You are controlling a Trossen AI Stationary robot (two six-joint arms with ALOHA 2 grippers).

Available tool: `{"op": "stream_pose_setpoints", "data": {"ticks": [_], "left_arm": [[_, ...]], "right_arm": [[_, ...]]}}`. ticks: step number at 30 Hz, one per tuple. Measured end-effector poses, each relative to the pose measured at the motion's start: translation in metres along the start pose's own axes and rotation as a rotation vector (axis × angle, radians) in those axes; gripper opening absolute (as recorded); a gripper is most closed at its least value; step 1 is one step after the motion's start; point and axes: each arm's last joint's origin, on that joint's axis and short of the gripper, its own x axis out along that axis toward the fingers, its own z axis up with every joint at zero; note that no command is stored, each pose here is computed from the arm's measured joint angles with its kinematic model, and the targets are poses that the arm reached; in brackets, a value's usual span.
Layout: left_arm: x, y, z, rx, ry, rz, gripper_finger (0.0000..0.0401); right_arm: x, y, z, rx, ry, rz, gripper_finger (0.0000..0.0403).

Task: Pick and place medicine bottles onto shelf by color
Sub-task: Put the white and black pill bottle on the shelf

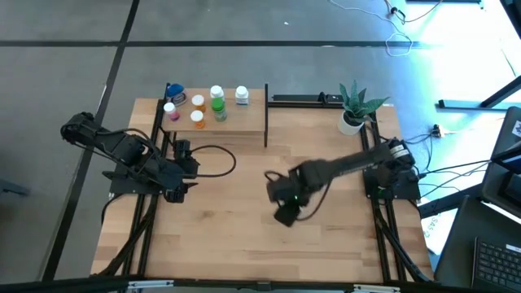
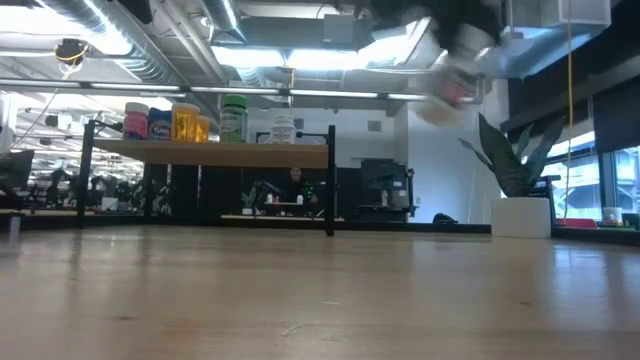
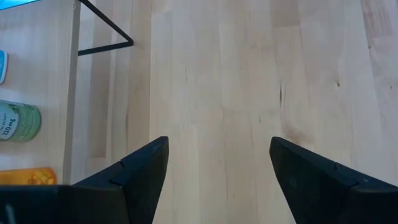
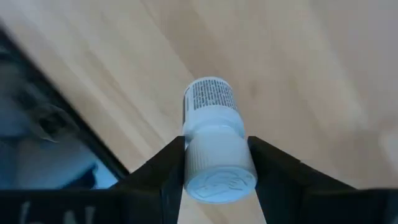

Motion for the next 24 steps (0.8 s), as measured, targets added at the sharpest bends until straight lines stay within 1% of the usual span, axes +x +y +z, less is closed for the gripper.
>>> {"op": "stream_pose_setpoints", "data": {"ticks": [2, 5, 10, 14, 18, 24], "left_arm": [[0.000, 0.000, 0.000, 0.000, 0.000, 0.000, 0.0275], [0.000, 0.000, 0.000, 0.000, 0.000, 0.000, 0.0275], [0.000, 0.000, 0.000, 0.000, 0.001, 0.000, 0.0275], [0.000, 0.000, 0.000, -0.004, 0.001, 0.000, 0.0275], [0.000, 0.000, 0.000, -0.027, 0.001, 0.001, 0.0275], [0.000, 0.001, 0.000, -0.028, -0.006, 0.027, 0.0275]], "right_arm": [[-0.024, 0.000, 0.014, -0.038, -0.085, 0.041, 0.0161], [-0.062, -0.006, 0.033, -0.092, -0.224, 0.070, 0.0161], [-0.117, -0.029, 0.057, -0.142, -0.426, 0.050, 0.0161], [-0.149, -0.050, 0.072, -0.169, -0.547, 0.053, 0.0161], [-0.163, -0.069, 0.089, -0.190, -0.596, 0.040, 0.0161], [-0.159, -0.090, 0.113, -0.216, -0.594, 0.007, 0.0161]]}}
